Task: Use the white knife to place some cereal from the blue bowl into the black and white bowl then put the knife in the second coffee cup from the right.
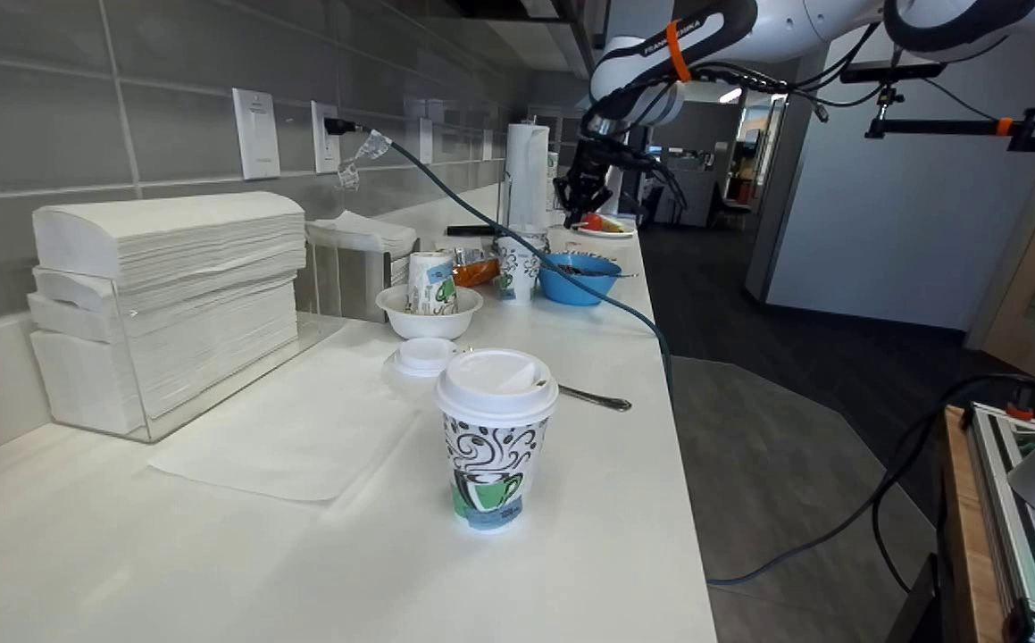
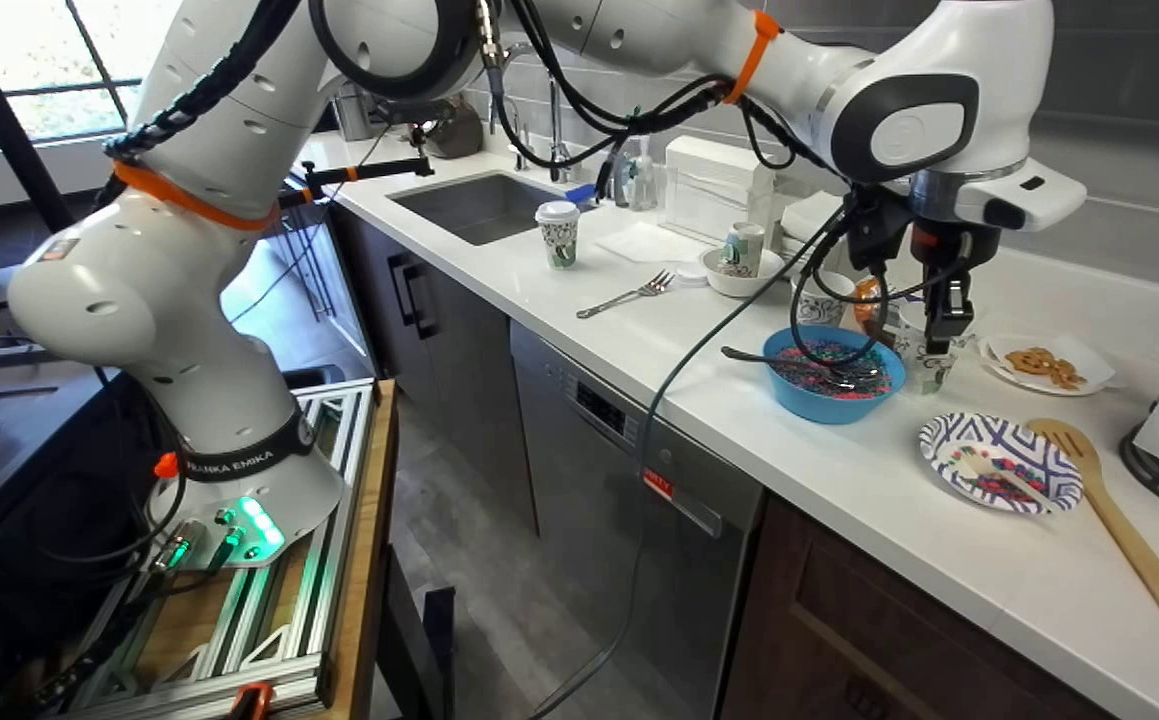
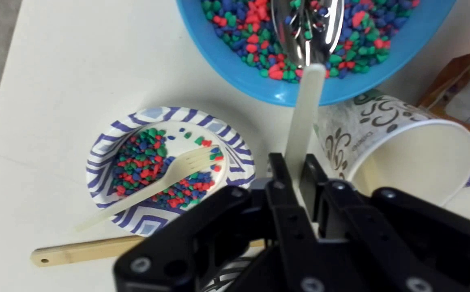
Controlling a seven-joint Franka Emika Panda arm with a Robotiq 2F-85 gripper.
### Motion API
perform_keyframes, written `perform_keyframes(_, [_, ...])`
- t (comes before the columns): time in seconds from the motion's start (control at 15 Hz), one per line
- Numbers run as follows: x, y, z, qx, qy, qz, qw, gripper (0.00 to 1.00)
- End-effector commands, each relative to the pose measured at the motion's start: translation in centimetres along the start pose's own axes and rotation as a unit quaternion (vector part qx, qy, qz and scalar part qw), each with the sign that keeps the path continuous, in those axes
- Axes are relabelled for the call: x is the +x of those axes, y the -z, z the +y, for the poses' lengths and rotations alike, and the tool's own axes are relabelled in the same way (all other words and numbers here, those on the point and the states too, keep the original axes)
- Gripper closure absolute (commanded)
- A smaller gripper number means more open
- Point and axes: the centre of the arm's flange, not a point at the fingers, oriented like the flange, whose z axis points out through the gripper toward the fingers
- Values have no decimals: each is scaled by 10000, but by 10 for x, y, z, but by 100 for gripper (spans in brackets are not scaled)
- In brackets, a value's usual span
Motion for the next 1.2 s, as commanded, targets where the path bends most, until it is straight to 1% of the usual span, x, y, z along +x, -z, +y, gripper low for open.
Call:
perform_keyframes(0.0, [-42, 12, -5, 48, 1, 190, 9998, 97])
perform_keyframes(0.4, [-66, 41, -6, 114, -140, 421, 9990, 97])
perform_keyframes(0.73, [-88, 61, -13, 387, 112, 108, 9991, 97])
perform_keyframes(0.8, [-93, 65, -15, 465, 171, -35, 9988, 97])
perform_keyframes(0.87, [-98, 68, -19, 514, 244, -55, 9984, 97])
perform_keyframes(1.07, [-118, 77, -33, 719, 548, -378, 9952, 97])
perform_keyframes(1.13, [-123, 78, -38, 789, 652, -564, 9931, 97])
